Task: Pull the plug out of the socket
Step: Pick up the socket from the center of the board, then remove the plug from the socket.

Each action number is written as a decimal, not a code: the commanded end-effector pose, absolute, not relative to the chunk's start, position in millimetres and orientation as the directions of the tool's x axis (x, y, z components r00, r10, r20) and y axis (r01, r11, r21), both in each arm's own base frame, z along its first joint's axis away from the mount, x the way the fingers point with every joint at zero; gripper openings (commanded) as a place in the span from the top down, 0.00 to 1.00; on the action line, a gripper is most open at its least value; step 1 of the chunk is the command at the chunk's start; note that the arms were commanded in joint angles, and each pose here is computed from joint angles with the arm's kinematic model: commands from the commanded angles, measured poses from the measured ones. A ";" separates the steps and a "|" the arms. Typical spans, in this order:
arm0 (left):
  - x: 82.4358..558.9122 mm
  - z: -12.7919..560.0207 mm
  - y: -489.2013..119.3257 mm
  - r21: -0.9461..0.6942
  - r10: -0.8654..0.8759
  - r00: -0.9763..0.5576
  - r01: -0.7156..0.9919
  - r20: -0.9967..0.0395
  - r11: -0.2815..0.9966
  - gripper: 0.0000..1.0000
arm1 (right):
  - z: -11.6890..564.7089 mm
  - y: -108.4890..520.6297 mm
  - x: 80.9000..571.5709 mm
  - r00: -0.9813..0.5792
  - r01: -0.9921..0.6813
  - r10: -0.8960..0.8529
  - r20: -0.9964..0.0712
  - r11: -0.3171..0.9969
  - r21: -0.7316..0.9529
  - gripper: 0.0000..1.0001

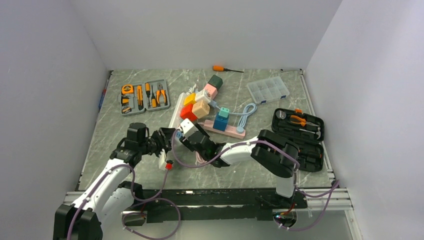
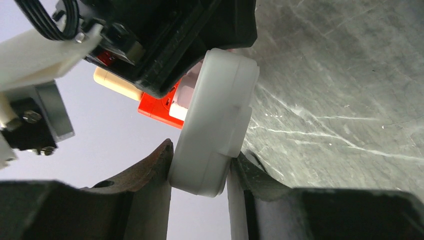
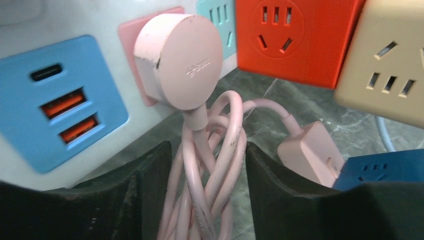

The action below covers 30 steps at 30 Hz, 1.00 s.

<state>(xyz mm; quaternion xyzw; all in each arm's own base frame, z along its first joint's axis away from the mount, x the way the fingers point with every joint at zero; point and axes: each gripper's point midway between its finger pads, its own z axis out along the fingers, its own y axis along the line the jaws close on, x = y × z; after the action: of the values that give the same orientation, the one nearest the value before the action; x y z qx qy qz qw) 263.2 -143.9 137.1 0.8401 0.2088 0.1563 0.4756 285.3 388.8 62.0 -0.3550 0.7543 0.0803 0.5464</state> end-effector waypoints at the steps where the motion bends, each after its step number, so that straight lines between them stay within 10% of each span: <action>1: 259.8 225.3 -174.2 0.858 0.292 0.866 -0.252 0.407 -0.448 1.00 | 102.7 398.8 314.9 -0.079 -0.505 -0.366 -0.927 0.816 -0.280 0.47; 8: 246.0 192.4 -172.9 0.829 0.224 0.895 -0.229 0.385 -0.509 1.00 | 144.2 408.8 312.4 -0.037 -0.507 -0.256 -0.966 0.838 -0.203 0.68; 12: 240.3 166.7 -166.1 0.791 0.196 0.909 -0.196 0.369 -0.579 1.00 | 159.3 396.0 310.6 -0.068 -0.474 -0.156 -0.986 0.874 -0.105 1.00; 30: 228.1 96.1 -123.9 0.535 0.095 0.932 -0.115 0.349 -0.837 1.00 | 150.0 324.5 318.1 -0.114 -0.166 0.000 -0.993 0.986 0.019 1.00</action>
<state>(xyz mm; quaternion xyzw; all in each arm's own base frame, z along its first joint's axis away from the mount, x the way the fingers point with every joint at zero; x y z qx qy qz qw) 249.3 -137.9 123.1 0.8609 0.2350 0.1249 0.4336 280.1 373.9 95.0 -0.2256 0.7716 0.1170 0.5831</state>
